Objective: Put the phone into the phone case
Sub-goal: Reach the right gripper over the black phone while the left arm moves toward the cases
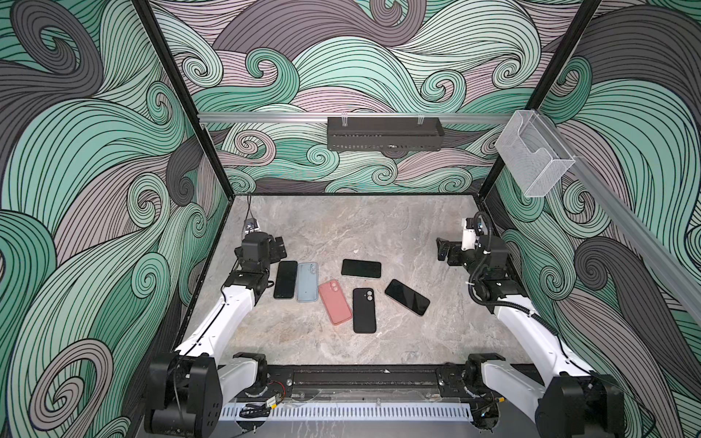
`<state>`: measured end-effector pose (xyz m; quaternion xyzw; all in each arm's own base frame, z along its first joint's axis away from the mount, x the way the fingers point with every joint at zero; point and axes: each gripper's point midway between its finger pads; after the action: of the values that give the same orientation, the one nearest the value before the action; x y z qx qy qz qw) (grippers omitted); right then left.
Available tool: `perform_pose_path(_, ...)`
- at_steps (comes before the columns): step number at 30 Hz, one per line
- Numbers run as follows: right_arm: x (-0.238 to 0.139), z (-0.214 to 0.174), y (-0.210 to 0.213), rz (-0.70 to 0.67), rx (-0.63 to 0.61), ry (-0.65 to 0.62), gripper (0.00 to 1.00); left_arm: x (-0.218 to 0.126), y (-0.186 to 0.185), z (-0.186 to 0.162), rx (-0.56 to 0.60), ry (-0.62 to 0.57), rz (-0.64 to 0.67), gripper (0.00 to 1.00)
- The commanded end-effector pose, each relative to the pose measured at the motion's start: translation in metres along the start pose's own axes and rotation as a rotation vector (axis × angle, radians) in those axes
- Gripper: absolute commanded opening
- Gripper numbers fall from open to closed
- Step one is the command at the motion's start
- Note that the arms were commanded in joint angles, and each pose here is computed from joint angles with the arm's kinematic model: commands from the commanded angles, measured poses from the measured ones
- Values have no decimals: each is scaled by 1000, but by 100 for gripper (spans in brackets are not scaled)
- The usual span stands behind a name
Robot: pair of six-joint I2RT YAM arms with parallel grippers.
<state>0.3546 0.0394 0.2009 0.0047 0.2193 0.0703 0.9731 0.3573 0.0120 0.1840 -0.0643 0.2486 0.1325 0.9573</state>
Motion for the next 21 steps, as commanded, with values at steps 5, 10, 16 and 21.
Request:
perform_pose_path(5, -13, -14, 43, 136, -59, 139, 98, -39, -14, -9, 39, 105, -25, 99)
perform_pose_path(10, -11, -11, 73, 208, -181, 192, 97, -54, -10, -9, 33, 128, -25, 99)
perform_pose_path(16, 4, -27, 123, 375, -378, 276, 99, -63, -8, -9, 3, 91, -50, 99)
perform_pose_path(21, 16, -57, 161, 509, -518, 398, 99, -71, -3, -12, -10, 92, -50, 99)
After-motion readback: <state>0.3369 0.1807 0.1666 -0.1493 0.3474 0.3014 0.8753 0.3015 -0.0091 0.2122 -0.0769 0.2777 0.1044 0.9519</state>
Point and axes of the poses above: each gripper's point midway between its finger pads, its own x axis out along the fingers, its own y axis along the line the jaws close on, z = x × y, and after that the axes turned 1 degree about -x, right-handed
